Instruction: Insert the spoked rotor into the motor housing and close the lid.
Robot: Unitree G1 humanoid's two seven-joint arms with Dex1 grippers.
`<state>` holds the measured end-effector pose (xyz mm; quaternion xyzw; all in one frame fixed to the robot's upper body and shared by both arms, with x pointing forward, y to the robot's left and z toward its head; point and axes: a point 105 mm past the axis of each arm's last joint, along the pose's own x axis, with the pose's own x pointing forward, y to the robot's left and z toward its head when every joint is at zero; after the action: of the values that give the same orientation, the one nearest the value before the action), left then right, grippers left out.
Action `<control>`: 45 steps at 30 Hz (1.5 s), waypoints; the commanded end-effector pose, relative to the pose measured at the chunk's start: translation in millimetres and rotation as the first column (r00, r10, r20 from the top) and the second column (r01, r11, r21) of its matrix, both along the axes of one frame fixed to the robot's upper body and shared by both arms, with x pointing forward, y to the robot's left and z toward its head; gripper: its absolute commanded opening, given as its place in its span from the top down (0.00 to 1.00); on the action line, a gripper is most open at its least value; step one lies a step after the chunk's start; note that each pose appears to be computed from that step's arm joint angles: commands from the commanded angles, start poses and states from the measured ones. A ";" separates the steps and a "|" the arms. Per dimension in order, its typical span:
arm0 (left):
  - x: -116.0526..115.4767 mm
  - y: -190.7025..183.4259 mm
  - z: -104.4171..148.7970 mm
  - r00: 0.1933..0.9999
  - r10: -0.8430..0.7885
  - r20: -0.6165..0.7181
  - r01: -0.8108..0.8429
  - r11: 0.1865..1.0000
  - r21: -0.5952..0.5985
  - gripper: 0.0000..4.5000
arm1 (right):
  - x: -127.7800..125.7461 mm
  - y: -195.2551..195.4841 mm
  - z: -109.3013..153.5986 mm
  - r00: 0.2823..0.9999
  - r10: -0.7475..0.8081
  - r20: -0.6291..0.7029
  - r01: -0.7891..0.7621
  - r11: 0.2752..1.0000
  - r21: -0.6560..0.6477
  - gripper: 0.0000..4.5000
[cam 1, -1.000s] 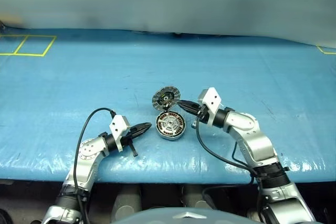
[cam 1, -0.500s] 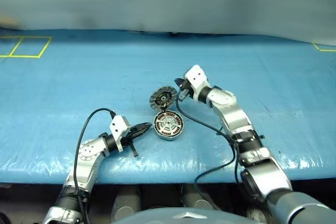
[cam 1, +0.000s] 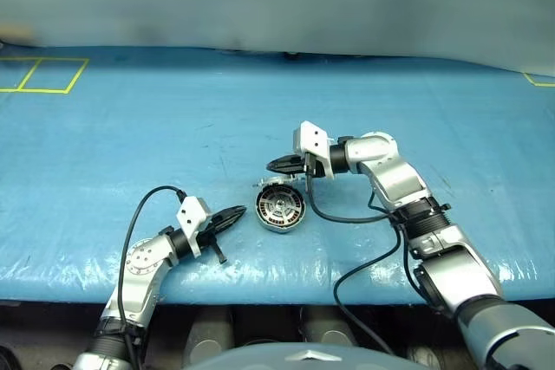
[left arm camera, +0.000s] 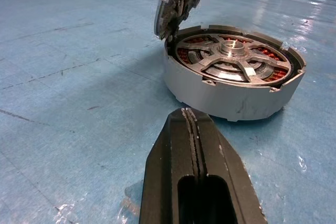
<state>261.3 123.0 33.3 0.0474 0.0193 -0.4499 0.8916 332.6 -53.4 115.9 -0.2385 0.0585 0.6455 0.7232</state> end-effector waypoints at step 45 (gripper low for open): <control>4.3 -5.0 10.6 0.998 -0.046 0.045 0.046 0.999 0.010 1.00 | -51.4 -12.7 -46.9 0.956 -0.290 -0.044 0.292 0.930 0.224 0.00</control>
<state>266.7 119.7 41.4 0.0600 0.0075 -0.4666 0.8824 279.7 -67.0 67.6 -0.1376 0.0258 0.5363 0.8323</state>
